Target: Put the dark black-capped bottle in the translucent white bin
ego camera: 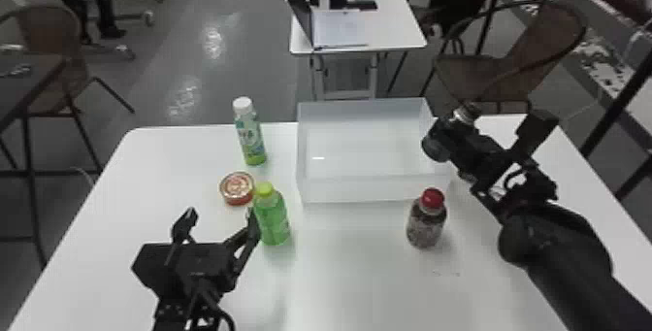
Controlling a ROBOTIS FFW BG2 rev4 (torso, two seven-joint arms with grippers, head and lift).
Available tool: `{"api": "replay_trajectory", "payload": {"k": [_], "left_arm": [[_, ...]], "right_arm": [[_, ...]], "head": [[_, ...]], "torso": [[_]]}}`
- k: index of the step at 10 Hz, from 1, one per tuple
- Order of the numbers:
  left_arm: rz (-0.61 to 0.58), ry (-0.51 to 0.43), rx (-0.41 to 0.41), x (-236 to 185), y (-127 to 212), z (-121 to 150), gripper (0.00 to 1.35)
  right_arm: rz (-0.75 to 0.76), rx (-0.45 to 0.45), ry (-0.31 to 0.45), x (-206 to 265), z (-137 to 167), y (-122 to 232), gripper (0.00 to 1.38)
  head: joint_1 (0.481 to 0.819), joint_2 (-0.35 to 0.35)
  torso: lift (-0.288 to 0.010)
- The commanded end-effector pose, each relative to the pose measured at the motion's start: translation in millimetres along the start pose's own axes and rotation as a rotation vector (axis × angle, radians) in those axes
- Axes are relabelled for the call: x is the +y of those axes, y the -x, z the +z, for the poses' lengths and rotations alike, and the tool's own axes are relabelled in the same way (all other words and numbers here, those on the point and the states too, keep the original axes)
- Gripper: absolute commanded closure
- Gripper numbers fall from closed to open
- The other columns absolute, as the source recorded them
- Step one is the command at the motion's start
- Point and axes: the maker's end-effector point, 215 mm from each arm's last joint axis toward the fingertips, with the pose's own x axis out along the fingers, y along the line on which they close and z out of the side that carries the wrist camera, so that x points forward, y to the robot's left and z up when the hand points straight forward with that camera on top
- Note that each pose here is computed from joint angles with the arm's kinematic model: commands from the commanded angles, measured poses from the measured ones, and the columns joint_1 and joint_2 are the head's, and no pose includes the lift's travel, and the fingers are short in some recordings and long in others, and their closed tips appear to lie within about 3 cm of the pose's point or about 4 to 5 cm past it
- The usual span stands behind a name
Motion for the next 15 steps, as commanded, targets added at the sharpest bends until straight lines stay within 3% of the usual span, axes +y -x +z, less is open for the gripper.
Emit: {"api": "replay_trajectory", "payload": {"k": [1, 3, 6, 10, 12, 14, 15], "left_arm": [[0.0, 0.004, -0.001, -1, 0, 0, 0.26], [-0.001, 0.005, -0.001, -2, -1, 0, 0.26], [-0.001, 0.007, -0.003, -2, -1, 1, 0.26], [0.005, 0.011, -0.014, 1, 1, 4, 0.26], [0.007, 0.01, -0.018, 2, 3, 4, 0.26], [0.009, 0.013, -0.023, 3, 4, 6, 0.26], [0.012, 0.012, -0.022, 4, 5, 5, 0.26]], "right_arm": [[-0.009, 0.029, -0.01, -3, -18, 7, 0.76], [-0.015, 0.024, -0.001, -7, -15, 8, 0.74], [-0.018, 0.007, 0.013, -8, -10, 8, 0.09], [0.006, -0.087, 0.049, 25, 17, 18, 0.14], [-0.097, -0.109, 0.122, 34, 19, 71, 0.14], [-0.124, -0.045, 0.228, 52, 5, 129, 0.14], [-0.18, -0.023, 0.245, 54, -6, 157, 0.14]], "head": [[0.695, 0.055], [0.695, 0.055], [0.695, 0.049], [0.695, 0.053], [0.695, 0.049], [0.695, 0.044], [0.695, 0.045]], "torso": [[-0.064], [-0.064], [-0.064], [-0.064], [-0.064], [-0.064], [-0.064]]}}
